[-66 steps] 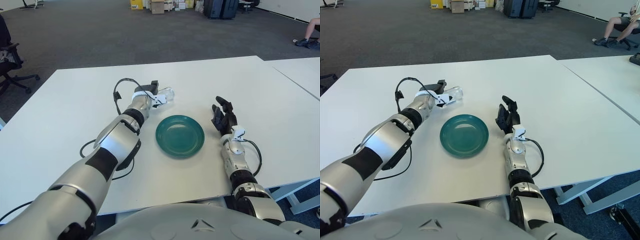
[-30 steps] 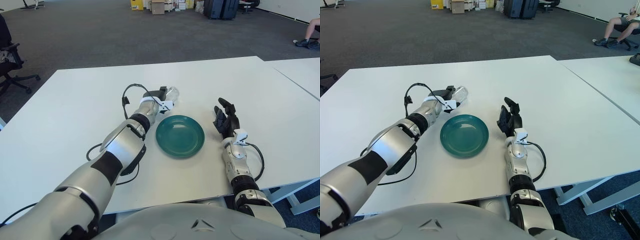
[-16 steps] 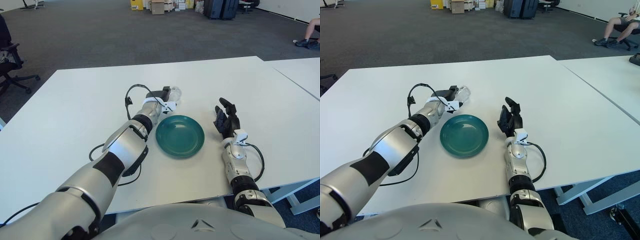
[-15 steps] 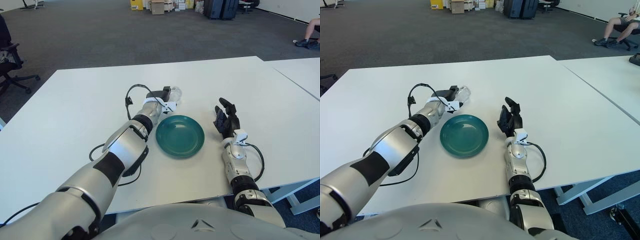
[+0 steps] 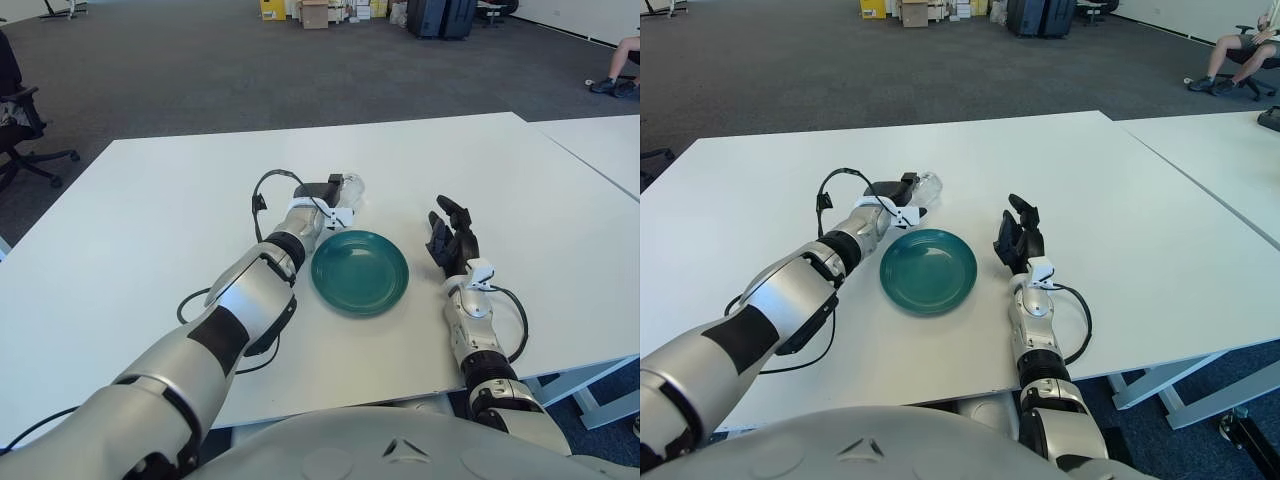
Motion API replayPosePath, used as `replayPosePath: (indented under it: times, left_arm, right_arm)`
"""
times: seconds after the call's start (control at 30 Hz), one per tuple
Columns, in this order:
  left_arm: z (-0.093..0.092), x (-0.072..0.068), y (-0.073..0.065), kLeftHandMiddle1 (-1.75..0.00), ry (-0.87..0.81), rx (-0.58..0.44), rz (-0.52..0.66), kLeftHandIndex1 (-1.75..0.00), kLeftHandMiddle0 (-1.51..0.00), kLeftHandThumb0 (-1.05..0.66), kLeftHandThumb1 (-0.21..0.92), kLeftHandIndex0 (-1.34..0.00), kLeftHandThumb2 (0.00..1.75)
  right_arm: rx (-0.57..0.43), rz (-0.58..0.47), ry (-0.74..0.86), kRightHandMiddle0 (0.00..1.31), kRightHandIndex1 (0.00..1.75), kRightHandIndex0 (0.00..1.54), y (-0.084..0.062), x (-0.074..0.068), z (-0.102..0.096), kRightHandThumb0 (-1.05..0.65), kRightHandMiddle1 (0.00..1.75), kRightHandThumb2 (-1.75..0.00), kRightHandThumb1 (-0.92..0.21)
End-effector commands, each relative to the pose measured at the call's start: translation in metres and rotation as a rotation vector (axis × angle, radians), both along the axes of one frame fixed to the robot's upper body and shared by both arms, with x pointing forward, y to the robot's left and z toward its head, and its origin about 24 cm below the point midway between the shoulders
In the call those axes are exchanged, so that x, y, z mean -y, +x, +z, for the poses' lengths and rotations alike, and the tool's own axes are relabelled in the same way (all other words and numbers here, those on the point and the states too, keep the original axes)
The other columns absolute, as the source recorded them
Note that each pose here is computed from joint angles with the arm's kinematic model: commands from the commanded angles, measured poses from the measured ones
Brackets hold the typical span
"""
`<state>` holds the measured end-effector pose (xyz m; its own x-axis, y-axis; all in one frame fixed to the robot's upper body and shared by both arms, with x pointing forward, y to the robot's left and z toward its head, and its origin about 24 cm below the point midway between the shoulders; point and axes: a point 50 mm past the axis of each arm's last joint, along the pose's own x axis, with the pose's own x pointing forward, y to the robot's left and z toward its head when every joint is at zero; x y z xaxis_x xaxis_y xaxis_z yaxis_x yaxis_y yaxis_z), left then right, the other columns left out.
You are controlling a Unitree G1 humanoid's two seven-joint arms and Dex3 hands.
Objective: Put the bottle into the plate.
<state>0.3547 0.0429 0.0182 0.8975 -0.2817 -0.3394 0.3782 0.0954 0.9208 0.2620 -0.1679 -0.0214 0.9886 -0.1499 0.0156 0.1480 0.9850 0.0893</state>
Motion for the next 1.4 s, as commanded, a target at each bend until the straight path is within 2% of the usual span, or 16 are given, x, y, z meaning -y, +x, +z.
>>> replayPosePath:
  times: [0.0,0.17,0.57,0.7,0.8,0.9,1.13,1.37]
  left_arm:
    - [-0.01,-0.016,-0.002,-0.38,0.073,-0.014,-0.01,-0.79,-0.45,-0.89,0.92,0.0,0.83]
    - [-0.01,-0.019,-0.002,-0.4,0.112,0.003,-0.042,-0.83,-0.46,-0.88,0.92,0.0,0.82]
    - [-0.011,-0.023,-0.003,-0.64,0.185,0.044,-0.116,-0.88,-0.4,-0.88,0.92,0.0,0.83]
    - [-0.011,-0.023,-0.004,-0.99,0.177,0.054,-0.127,-0.98,-0.4,-0.88,0.92,0.0,0.83]
    - [-0.012,-0.022,-0.004,-1.03,0.171,0.058,-0.133,-0.99,-0.37,-0.88,0.92,0.0,0.83]
    - [-0.012,-0.02,-0.005,-1.03,0.16,0.064,-0.142,-0.97,-0.35,-0.88,0.92,0.0,0.83]
    - [-0.013,-0.018,-0.006,-0.83,0.145,0.064,-0.156,-0.92,-0.35,-0.87,0.92,0.0,0.81]
    - [-0.013,-0.014,-0.008,-0.74,0.123,0.059,-0.165,-0.92,-0.36,-0.87,0.92,0.0,0.79]
  right_arm:
    - [-0.088,-0.015,0.02,0.0,0.0,0.32,-0.014,-0.001,-0.018,-0.64,0.68,-0.8,-0.92]
    - [-0.087,-0.007,0.021,0.0,0.0,0.32,-0.013,-0.001,-0.018,-0.65,0.68,-0.8,-0.92]
    - [-0.083,0.015,0.017,0.0,0.0,0.32,-0.009,-0.002,-0.018,-0.66,0.69,-0.79,-0.92]
    - [-0.081,0.019,0.016,0.0,0.01,0.33,-0.007,-0.002,-0.018,-0.66,0.7,-0.78,-0.92]
    - [-0.082,0.023,0.012,0.0,0.01,0.33,-0.007,-0.002,-0.018,-0.66,0.7,-0.78,-0.92]
    - [-0.083,0.026,0.01,0.0,0.01,0.34,-0.006,-0.002,-0.018,-0.66,0.7,-0.78,-0.92]
    - [-0.082,0.024,0.009,0.0,0.01,0.34,-0.004,-0.003,-0.018,-0.66,0.71,-0.78,-0.92]
    - [-0.073,0.028,-0.005,0.0,0.01,0.34,-0.003,-0.003,-0.017,-0.66,0.71,-0.78,-0.92]
